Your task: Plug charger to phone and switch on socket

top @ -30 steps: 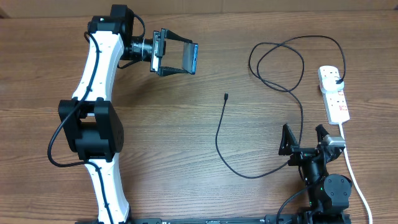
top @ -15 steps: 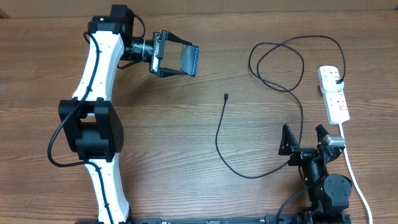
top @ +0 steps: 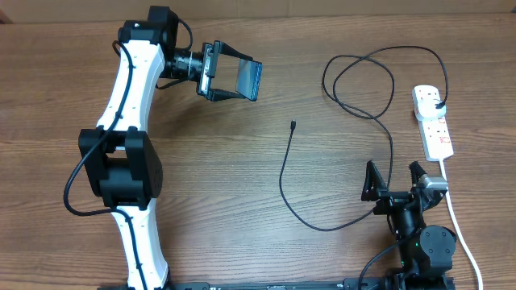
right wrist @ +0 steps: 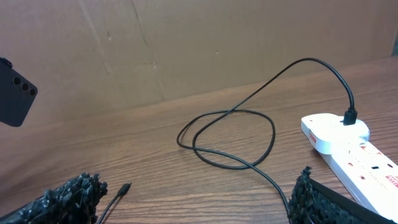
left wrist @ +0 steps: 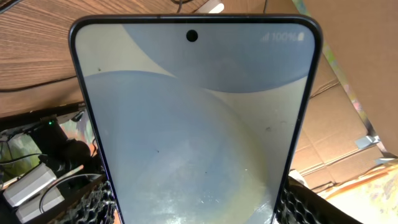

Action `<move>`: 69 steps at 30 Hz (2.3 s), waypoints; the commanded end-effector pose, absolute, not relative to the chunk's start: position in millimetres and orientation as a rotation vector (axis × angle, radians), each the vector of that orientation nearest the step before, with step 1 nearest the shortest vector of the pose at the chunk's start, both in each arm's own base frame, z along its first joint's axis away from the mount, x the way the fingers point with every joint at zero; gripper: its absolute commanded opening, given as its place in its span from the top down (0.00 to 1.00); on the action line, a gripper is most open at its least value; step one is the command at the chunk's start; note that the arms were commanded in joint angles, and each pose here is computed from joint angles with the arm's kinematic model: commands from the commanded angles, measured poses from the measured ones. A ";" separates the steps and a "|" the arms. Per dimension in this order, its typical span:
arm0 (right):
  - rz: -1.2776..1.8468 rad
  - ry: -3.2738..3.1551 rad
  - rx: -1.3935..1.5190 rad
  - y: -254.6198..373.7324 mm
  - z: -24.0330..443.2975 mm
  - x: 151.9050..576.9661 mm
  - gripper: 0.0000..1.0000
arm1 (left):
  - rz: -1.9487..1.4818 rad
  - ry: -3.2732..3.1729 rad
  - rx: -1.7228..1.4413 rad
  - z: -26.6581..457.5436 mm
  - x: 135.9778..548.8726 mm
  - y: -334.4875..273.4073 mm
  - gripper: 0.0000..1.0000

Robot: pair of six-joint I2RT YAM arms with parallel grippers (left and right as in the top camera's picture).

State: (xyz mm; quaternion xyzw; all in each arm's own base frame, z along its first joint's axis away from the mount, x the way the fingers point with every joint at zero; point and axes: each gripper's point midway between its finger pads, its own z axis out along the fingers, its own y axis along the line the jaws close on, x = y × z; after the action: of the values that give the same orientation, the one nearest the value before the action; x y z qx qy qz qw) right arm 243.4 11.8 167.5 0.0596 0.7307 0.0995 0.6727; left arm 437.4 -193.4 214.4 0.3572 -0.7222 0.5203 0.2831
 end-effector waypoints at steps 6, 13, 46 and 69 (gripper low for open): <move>0.228 1.635 0.131 12.8 168.6 243.2 0.00 | 1.430 -1.915 0.925 229.1 437.7 -198.1 0.77; 0.230 1.635 0.130 13.1 168.6 243.2 0.00 | 1.429 -1.916 0.925 228.9 437.8 -198.1 0.77; 0.430 1.599 0.060 41.4 203.5 234.8 0.00 | 1.294 -2.049 1.033 202.1 441.6 -188.5 0.78; 1.013 1.963 -0.217 127.2 255.0 306.3 0.00 | 0.908 -2.357 1.257 146.1 446.0 -164.3 0.78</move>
State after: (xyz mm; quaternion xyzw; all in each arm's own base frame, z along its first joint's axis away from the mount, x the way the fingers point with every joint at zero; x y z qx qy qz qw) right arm 307.4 99.8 240.0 -0.0359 0.8072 0.3328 0.4861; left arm 442.5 -162.7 143.8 0.4324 -0.8172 0.3362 0.1795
